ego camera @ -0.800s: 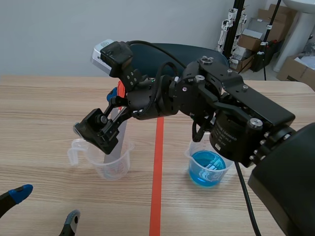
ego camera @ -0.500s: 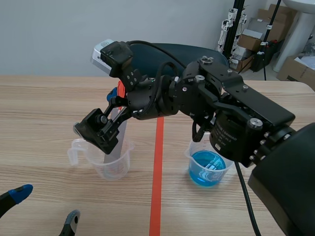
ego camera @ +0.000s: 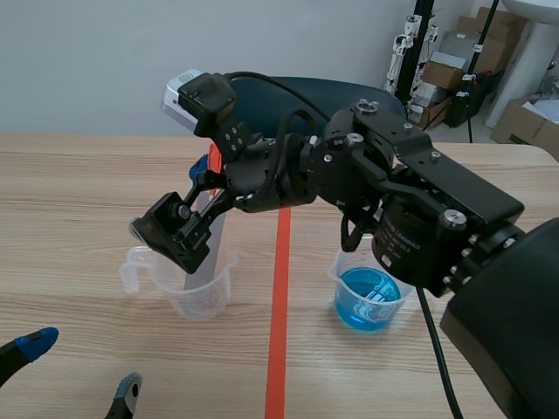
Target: Do the redox reaction experiment. return to the home posture
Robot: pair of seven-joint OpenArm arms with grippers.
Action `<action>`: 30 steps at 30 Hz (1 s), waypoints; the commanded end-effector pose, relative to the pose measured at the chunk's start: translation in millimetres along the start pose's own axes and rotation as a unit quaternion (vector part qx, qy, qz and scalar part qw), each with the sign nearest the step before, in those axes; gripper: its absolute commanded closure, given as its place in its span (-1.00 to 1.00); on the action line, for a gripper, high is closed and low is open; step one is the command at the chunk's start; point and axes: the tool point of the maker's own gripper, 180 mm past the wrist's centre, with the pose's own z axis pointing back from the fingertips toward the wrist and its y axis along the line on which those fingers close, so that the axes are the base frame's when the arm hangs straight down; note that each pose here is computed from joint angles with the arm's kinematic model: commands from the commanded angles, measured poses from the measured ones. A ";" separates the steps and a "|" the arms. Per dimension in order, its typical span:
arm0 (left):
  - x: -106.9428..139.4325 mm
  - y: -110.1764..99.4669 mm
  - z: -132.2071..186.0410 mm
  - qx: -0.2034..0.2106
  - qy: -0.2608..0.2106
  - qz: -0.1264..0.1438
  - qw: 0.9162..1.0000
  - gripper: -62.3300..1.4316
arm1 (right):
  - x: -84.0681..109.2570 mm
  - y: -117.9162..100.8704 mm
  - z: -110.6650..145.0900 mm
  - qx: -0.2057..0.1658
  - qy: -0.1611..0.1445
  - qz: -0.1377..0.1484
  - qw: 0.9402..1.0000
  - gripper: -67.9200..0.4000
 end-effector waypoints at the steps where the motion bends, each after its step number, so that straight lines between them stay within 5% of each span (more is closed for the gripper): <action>1: 9.9 1.4 -3.5 -0.001 -0.020 -0.002 1.000 -1.00 | 28.9 -2.6 4.5 -0.003 -0.032 0.023 0.999 -1.00; 9: 13.7 -2.3 18.7 -0.005 -0.023 0.001 1.000 -1.00 | 68.1 -4.8 27.2 -0.026 -0.061 0.079 0.995 -1.00; 16: 34.4 10.7 67.0 -0.002 -0.033 -0.041 0.999 -1.00 | 91.2 -15.1 64.5 -0.083 -0.097 0.102 0.987 -1.00; 22: 78.9 36.6 89.5 0.017 -0.052 -0.065 0.996 -1.00 | 89.1 -20.2 96.6 -0.122 -0.112 0.115 0.980 -1.00; 30: 143.7 58.0 77.1 0.004 -0.094 -0.068 0.993 -1.00 | 72.4 -23.9 143.7 -0.165 -0.136 0.122 0.969 -1.00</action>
